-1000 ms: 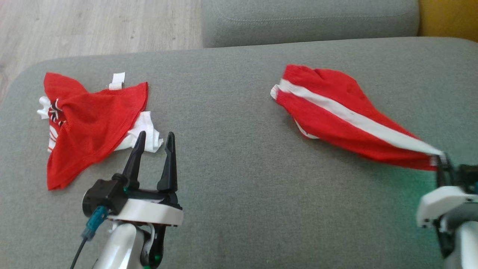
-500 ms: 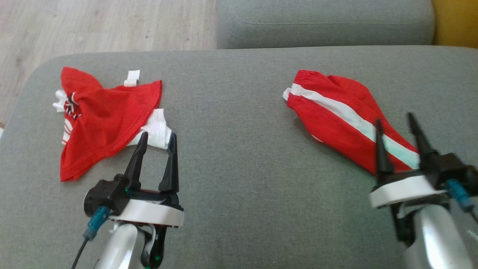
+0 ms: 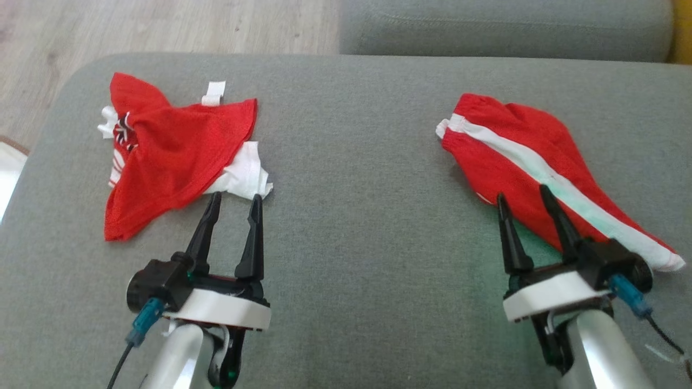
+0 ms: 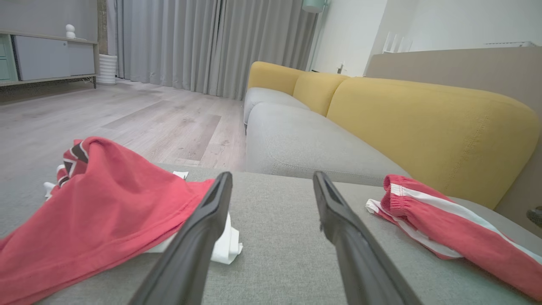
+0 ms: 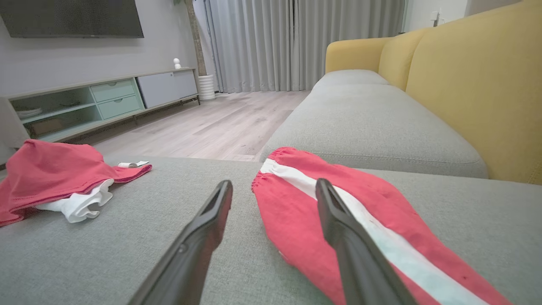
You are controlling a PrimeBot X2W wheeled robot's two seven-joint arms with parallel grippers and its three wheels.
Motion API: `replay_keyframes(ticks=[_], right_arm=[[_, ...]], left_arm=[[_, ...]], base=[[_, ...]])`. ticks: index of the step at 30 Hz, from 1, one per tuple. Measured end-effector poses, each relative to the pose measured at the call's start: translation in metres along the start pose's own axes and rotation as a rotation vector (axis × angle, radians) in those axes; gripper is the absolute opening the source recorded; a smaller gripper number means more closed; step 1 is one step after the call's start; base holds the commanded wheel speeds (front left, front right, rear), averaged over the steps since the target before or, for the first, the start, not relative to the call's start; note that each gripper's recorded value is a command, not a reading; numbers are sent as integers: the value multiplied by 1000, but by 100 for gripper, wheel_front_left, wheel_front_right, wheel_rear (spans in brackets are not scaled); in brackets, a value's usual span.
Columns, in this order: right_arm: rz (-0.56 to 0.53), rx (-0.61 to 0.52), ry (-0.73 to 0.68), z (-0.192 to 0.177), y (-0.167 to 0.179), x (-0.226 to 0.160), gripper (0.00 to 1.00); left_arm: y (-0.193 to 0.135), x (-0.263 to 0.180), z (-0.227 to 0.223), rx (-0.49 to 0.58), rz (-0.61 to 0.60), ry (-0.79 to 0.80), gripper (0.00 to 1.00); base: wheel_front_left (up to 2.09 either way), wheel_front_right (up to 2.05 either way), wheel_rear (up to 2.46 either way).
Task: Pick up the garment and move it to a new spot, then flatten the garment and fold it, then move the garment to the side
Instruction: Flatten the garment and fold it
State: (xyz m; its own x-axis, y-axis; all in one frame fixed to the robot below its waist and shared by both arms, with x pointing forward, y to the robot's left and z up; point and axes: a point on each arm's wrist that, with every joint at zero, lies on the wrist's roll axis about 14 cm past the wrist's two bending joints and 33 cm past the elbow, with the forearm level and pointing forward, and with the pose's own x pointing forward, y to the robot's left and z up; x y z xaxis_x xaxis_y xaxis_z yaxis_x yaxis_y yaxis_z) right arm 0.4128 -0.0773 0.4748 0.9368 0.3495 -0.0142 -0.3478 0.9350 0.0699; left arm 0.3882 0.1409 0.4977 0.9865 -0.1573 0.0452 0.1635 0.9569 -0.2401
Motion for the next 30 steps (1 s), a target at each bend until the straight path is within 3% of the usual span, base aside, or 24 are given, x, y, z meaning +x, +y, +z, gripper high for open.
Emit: replay_keyframes(ticks=[15,23,24,25,26,30], right_arm=[[24,-118,128,-21,-13,88,100],[18,-121,267,-60,-21,102,100],[21,-122,280,-64,-21,101,81],[25,-122,288,-66,-20,101,13],[30,-122,284,-66,-18,101,0],[58,-114,247,-59,-10,102,0]], left_arm=[[16,3,-16,-1,39,52,100],[27,-1,-25,-1,76,81,100],[27,0,-25,-1,76,81,100],[27,1,-25,-1,75,80,100],[26,2,-24,-1,72,79,100],[22,4,-25,-4,58,78,100]], base=[[0,0,0],[0,0,0],[0,0,0],[0,0,0],[0,0,0],[0,0,0]])
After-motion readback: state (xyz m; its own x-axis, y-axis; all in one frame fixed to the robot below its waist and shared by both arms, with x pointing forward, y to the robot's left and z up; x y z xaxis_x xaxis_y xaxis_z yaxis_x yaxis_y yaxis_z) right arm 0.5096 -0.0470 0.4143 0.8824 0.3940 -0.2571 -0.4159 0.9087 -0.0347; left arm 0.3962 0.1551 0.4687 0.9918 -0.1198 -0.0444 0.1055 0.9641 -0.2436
